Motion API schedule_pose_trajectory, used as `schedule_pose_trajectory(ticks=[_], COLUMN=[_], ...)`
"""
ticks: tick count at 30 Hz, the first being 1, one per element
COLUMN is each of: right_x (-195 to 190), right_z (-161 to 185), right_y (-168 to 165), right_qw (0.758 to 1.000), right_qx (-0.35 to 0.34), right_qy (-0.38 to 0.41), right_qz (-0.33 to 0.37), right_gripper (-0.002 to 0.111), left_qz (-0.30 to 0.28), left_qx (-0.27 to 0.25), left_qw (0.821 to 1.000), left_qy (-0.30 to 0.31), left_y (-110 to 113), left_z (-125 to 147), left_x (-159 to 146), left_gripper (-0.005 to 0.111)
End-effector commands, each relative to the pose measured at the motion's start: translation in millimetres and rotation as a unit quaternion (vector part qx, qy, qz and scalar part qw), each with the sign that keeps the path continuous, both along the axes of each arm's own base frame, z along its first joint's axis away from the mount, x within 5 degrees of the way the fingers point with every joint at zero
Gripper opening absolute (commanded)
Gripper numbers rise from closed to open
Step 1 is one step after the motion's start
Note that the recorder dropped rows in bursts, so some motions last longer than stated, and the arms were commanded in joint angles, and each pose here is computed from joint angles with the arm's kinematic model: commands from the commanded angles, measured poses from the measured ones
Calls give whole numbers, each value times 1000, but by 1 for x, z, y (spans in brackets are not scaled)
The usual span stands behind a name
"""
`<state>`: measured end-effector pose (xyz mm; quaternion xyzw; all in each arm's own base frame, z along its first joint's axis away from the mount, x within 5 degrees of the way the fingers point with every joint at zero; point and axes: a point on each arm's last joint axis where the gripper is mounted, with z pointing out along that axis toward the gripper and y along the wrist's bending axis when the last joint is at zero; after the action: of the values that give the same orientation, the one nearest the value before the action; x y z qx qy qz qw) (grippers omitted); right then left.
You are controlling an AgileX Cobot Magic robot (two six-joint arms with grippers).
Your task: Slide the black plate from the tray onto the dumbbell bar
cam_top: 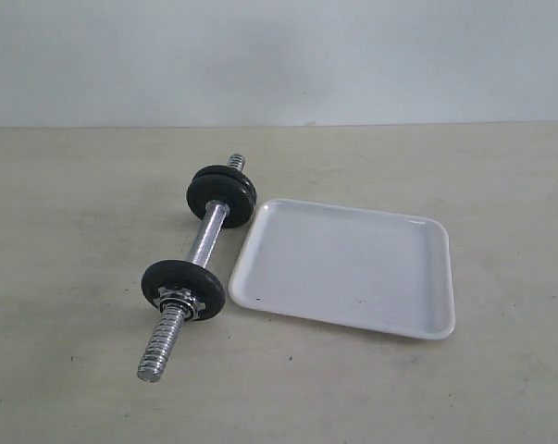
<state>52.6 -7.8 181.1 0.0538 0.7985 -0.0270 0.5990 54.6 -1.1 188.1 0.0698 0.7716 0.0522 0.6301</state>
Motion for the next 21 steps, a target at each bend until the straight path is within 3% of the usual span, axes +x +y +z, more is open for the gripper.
schedule_pose_trajectory(ticks=[1, 21], right_x=[0, 0], right_z=[0, 0], right_y=[0, 4], right_qw=[1000, 999], right_qx=[-10, -20], right_qy=[-5, -5], right_qz=[3, 30], right_gripper=[0, 0], left_qz=[-2, -2], left_qx=[-5, -5], left_qw=[1000, 1000], left_qy=[2, 2], left_y=[0, 0], left_z=[-1, -1], left_x=[0, 0], left_gripper=[4, 4])
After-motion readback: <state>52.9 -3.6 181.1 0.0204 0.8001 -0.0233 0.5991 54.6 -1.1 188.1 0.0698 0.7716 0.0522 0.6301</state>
